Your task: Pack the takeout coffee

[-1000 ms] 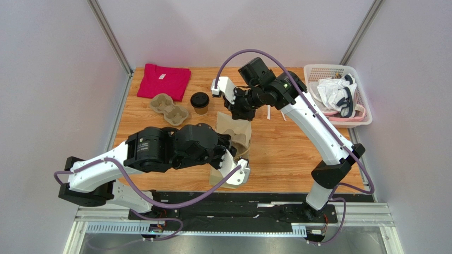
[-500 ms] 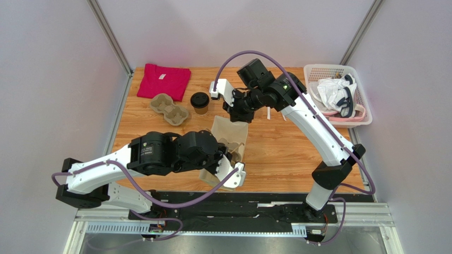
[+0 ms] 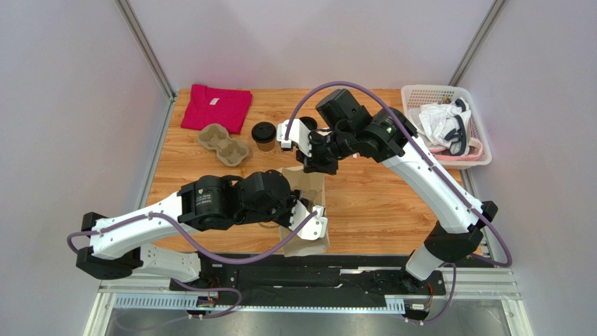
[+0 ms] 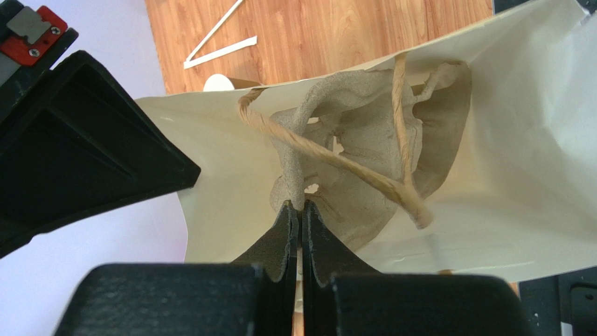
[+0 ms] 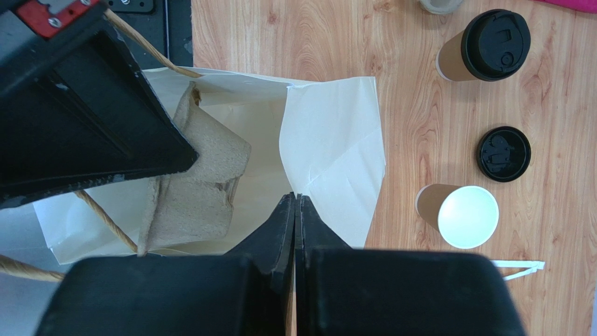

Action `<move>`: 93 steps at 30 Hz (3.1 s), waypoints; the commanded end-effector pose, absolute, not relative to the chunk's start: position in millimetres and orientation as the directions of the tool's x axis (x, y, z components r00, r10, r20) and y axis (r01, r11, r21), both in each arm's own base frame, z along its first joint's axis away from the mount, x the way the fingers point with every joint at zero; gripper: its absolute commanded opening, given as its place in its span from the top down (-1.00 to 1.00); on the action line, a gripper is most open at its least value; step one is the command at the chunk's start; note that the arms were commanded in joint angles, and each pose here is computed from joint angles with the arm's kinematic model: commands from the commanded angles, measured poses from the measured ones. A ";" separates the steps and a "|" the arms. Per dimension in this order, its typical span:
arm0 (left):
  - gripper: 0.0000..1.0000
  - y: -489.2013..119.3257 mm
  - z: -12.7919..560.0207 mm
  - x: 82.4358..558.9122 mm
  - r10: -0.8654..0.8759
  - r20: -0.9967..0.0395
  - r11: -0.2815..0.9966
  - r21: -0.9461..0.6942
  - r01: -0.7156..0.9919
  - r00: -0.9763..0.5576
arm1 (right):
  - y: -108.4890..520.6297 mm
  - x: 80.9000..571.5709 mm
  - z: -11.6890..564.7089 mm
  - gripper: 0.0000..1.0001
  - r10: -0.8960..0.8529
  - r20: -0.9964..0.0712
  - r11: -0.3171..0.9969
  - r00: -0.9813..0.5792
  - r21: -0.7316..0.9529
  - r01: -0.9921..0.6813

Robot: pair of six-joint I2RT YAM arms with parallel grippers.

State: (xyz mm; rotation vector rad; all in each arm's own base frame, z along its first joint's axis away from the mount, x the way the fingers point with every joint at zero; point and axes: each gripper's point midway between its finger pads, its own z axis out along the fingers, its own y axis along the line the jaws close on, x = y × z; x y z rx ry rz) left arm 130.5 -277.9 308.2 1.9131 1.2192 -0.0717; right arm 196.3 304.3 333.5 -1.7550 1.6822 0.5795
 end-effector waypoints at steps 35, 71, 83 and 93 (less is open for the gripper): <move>1.00 -285.5 298.9 144.3 0.747 -0.367 -0.193 0.679 0.709 0.555 | 268.0 159.8 322.3 1.00 -0.771 -0.636 0.035 -0.006 -0.034 -0.999; 1.00 -288.6 216.2 169.3 0.812 -0.357 -0.237 0.521 0.820 0.462 | 281.9 160.0 322.9 1.00 -0.725 -0.683 -0.056 0.090 -0.071 -0.996; 0.57 -293.7 231.5 176.7 0.797 -0.388 -0.194 0.560 0.805 0.462 | 278.9 159.3 318.1 1.00 -0.732 -0.675 -0.061 0.095 -0.073 -0.995; -0.07 -294.0 263.9 179.5 0.777 -0.430 -0.138 0.597 0.790 0.460 | 280.5 159.0 317.7 1.00 -0.731 -0.675 -0.068 0.098 -0.071 -0.995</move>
